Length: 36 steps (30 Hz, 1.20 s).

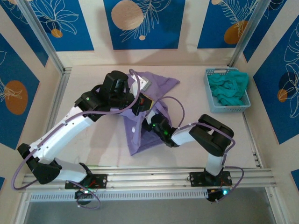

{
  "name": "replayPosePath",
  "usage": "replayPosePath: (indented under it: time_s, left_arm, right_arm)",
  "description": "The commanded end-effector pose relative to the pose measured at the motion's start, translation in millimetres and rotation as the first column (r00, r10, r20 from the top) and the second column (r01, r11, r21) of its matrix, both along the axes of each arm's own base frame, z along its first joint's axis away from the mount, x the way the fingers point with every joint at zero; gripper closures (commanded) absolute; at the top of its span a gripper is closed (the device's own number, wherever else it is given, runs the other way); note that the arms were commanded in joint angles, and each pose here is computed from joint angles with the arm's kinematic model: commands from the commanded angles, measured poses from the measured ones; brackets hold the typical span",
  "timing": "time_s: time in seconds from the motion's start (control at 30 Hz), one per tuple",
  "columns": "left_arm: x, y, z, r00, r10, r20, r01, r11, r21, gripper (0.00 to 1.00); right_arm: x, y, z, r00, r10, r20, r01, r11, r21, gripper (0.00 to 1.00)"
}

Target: Fold the inside-out t-shirt

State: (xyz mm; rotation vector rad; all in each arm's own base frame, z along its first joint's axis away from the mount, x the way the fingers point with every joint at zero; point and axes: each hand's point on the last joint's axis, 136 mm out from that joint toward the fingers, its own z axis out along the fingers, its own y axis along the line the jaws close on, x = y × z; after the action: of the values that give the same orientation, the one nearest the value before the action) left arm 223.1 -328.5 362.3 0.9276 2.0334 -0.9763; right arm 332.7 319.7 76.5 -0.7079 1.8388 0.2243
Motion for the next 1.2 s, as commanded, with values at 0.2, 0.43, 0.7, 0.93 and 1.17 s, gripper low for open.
replayPosePath:
  time_s: [0.2,0.43,0.7,0.93,1.17]
  left_arm:
    - [-60,-45,86,0.948,-0.294,0.125,0.311,0.937,-0.156,1.00]
    - [-74,-32,144,0.920,-0.288,0.265,0.352,0.905,-0.240,1.00]
    - [-55,-9,191,0.902,-0.118,0.415,0.233,0.942,-0.240,1.00]
    - [-11,37,221,0.858,0.176,0.483,-0.028,0.954,-0.299,1.00]
    - [58,81,191,0.806,0.437,0.400,-0.346,0.895,-0.280,1.00]
  right_arm:
    - [32,-13,-25,0.967,-0.209,-0.150,0.195,0.976,-0.100,0.30]
    - [37,-18,-53,0.901,-0.283,-0.328,0.233,0.955,-0.182,0.23]
    - [28,-34,-91,0.767,-0.378,-0.519,0.258,0.922,-0.289,0.18]
    - [29,-35,-93,0.729,-0.355,-0.585,0.211,0.930,-0.301,0.31]
    - [35,-39,-63,0.758,-0.293,-0.583,0.185,0.953,-0.239,1.00]
